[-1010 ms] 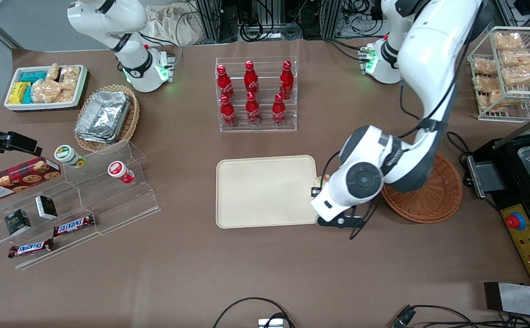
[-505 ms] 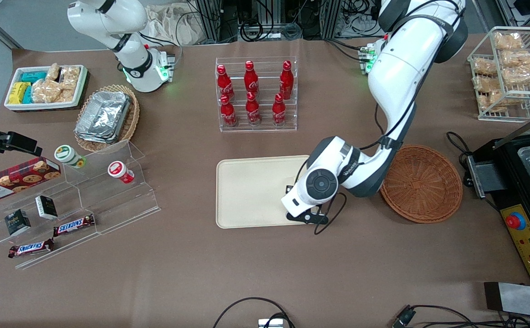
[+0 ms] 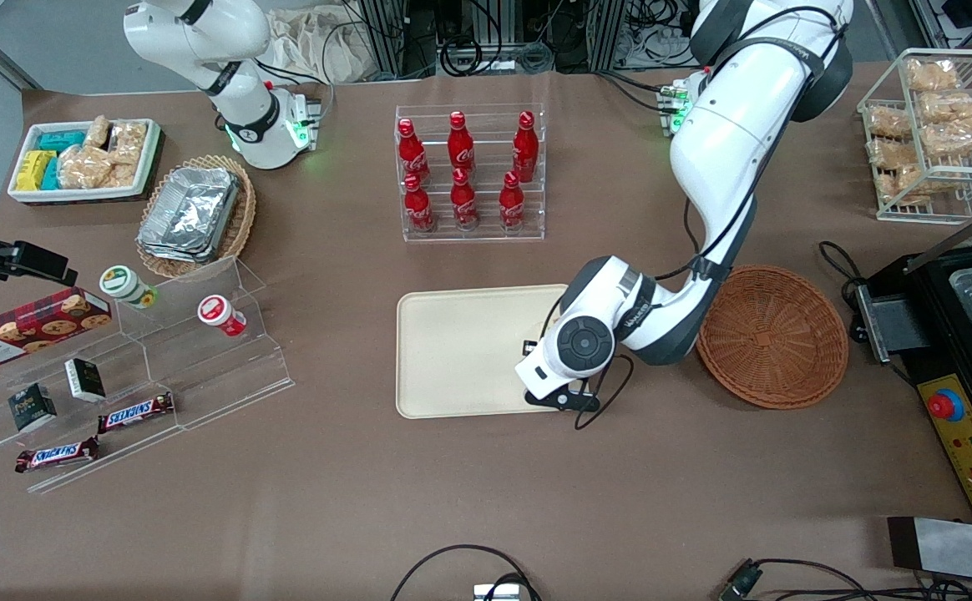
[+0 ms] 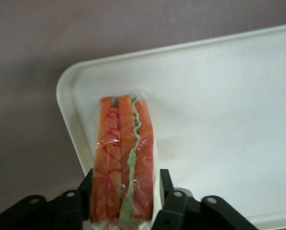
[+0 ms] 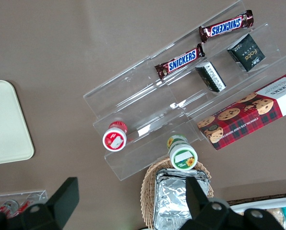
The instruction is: Place sandwich from basket to tray
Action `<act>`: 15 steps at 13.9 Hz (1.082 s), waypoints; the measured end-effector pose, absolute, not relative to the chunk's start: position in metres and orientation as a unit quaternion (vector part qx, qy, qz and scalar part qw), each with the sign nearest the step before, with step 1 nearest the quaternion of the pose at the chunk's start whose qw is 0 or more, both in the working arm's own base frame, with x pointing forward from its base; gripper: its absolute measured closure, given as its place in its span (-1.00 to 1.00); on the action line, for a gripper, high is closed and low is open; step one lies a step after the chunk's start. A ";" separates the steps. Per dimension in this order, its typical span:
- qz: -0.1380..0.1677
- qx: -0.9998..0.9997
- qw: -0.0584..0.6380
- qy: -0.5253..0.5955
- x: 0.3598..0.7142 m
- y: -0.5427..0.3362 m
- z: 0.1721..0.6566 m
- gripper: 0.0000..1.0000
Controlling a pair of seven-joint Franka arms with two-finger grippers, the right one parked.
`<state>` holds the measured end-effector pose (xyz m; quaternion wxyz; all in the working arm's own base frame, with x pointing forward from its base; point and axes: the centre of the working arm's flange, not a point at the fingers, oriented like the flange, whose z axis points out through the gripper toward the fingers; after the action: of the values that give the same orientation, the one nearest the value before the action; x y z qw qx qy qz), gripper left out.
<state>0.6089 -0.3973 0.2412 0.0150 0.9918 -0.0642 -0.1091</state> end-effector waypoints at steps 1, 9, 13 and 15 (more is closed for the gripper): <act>-0.107 0.992 0.012 -0.059 0.611 -0.394 0.255 -0.46; -0.070 0.996 -0.049 -0.024 0.591 -0.312 0.386 -1.00; -0.064 0.995 -0.064 -0.042 0.566 -0.260 0.414 -1.00; -0.062 0.995 -0.059 -0.053 0.567 -0.223 0.429 -1.00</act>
<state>0.5668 -0.2232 0.4288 -0.0586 0.9950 -0.0532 -0.0616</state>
